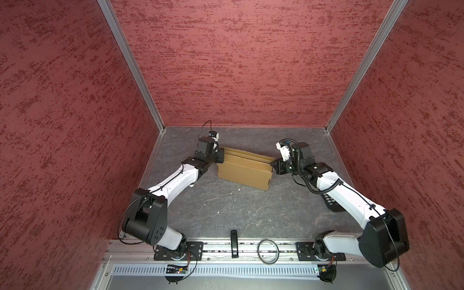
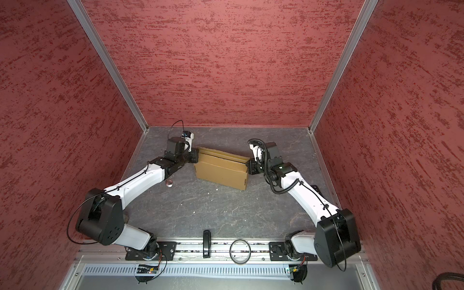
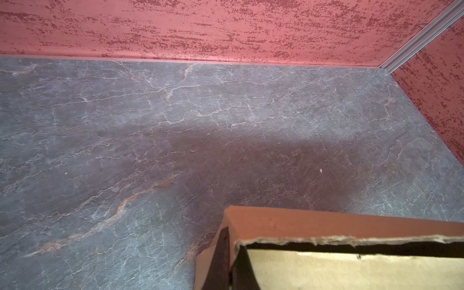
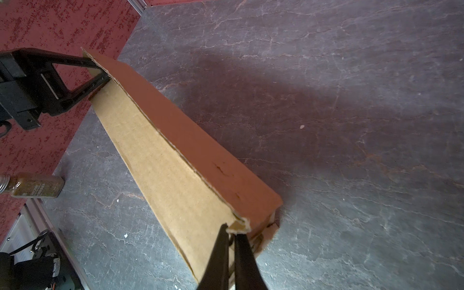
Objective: Assemble paper box
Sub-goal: Fold and tuck the lid into the gap.
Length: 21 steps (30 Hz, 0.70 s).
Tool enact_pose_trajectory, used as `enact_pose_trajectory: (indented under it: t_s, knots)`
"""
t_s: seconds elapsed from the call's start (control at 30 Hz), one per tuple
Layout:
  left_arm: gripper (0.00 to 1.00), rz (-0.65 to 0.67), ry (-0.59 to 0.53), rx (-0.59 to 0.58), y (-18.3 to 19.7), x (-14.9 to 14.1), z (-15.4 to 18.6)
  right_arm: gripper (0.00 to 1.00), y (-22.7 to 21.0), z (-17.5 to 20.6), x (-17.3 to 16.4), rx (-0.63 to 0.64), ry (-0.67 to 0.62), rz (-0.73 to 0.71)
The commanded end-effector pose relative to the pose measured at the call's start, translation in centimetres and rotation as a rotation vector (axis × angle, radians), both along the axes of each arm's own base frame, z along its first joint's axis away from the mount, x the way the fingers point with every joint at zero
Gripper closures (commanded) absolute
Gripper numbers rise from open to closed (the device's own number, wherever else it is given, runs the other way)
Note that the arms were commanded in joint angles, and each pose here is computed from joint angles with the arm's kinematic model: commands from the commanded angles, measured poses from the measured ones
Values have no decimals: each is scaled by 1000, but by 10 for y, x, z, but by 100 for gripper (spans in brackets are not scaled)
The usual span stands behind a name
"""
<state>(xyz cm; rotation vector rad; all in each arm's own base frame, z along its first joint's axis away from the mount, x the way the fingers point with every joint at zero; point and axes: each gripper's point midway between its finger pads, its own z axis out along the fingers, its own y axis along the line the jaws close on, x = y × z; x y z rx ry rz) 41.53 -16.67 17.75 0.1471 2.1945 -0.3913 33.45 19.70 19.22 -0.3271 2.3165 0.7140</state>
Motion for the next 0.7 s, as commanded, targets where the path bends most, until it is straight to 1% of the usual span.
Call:
enact_pose_trajectory:
  t_s: [0.0,0.67]
  knots:
    - [97,-89,133,7,-17,-30,-32,91,21,22,-2,60,-39,65]
    - [97,-54,130,21,-11,-28,-36,89,6,6,-24,-17,-22,80]
